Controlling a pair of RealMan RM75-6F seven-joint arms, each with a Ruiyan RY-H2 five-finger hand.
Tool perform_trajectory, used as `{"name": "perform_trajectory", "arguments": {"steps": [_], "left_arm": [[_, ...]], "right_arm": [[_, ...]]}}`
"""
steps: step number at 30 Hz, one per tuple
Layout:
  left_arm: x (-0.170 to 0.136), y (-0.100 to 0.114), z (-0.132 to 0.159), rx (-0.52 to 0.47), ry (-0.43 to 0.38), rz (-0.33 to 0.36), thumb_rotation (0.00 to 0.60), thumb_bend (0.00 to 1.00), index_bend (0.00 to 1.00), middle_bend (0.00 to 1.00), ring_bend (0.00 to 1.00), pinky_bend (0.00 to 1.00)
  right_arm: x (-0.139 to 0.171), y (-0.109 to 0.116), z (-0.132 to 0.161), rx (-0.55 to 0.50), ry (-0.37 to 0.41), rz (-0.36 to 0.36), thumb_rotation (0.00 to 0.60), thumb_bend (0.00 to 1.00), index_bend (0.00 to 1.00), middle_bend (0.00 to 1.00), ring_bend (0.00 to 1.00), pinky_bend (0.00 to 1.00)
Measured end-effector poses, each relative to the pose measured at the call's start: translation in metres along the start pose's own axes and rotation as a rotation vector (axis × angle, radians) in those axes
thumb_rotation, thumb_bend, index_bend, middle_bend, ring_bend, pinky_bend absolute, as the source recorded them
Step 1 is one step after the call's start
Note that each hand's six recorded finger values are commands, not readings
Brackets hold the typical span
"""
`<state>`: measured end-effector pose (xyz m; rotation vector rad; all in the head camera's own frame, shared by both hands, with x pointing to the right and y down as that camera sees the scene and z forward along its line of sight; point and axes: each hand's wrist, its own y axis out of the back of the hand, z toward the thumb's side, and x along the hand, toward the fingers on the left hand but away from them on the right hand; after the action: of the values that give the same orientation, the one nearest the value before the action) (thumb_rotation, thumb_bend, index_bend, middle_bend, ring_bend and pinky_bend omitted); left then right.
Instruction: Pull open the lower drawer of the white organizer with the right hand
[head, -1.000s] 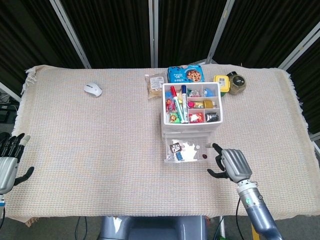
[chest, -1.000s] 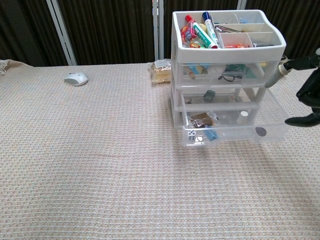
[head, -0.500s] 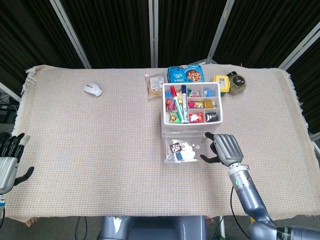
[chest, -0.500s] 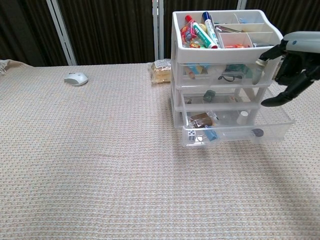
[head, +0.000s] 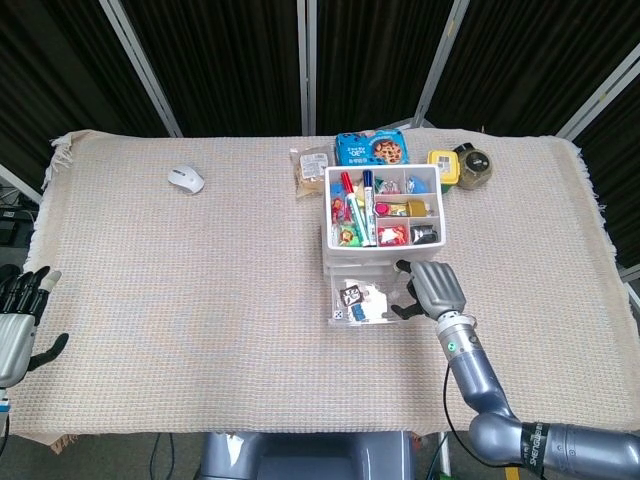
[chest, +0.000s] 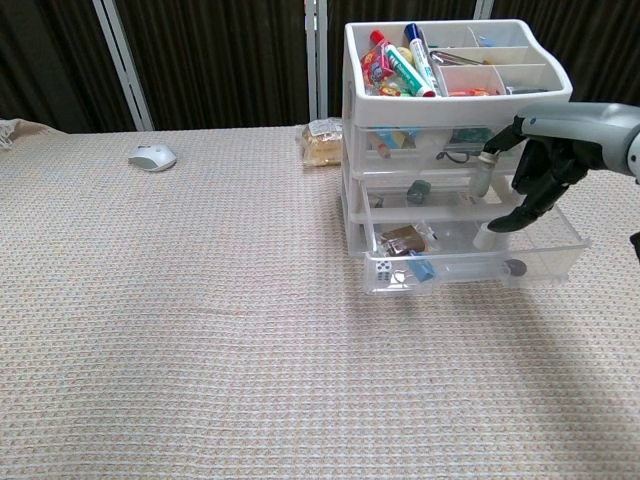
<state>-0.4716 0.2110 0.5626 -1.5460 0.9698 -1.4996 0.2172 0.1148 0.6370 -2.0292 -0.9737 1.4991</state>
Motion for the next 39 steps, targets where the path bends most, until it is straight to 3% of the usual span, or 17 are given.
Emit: {"name": "perform_trajectory", "arguments": {"steps": [7, 14, 21, 28, 39], "left_arm": [[0.000, 0.000, 0.000, 0.000, 0.001, 0.001, 0.600, 0.32, 0.00, 0.00, 0.00, 0.00], [0.000, 0.000, 0.000, -0.001, 0.000, -0.001, 0.600, 0.32, 0.00, 0.00, 0.00, 0.00], [0.000, 0.000, 0.000, 0.000, 0.000, -0.001, 0.600, 0.32, 0.00, 0.00, 0.00, 0.00], [0.000, 0.000, 0.000, 0.000, 0.001, -0.001, 0.600, 0.32, 0.00, 0.00, 0.00, 0.00], [0.000, 0.000, 0.000, 0.002, 0.002, 0.000, 0.600, 0.32, 0.00, 0.00, 0.00, 0.00]], "right_arm": [[-0.003, -0.007, 0.002, 0.012, 0.005, 0.005, 0.600, 0.15, 0.52, 1.00, 1.00, 0.57], [-0.009, -0.008, -0.003, 0.046, -0.014, -0.016, 0.600, 0.05, 0.54, 1.00, 1.00, 0.57], [-0.011, -0.008, -0.005, 0.083, -0.008, -0.043, 0.600, 0.03, 0.54, 1.00, 1.00, 0.57], [-0.011, -0.010, -0.006, 0.118, 0.006, -0.071, 0.600, 0.02, 0.58, 1.00, 1.00, 0.57], [0.004, -0.019, -0.007, 0.152, 0.037, -0.084, 0.600, 0.05, 0.53, 1.00, 1.00, 0.57]]}}
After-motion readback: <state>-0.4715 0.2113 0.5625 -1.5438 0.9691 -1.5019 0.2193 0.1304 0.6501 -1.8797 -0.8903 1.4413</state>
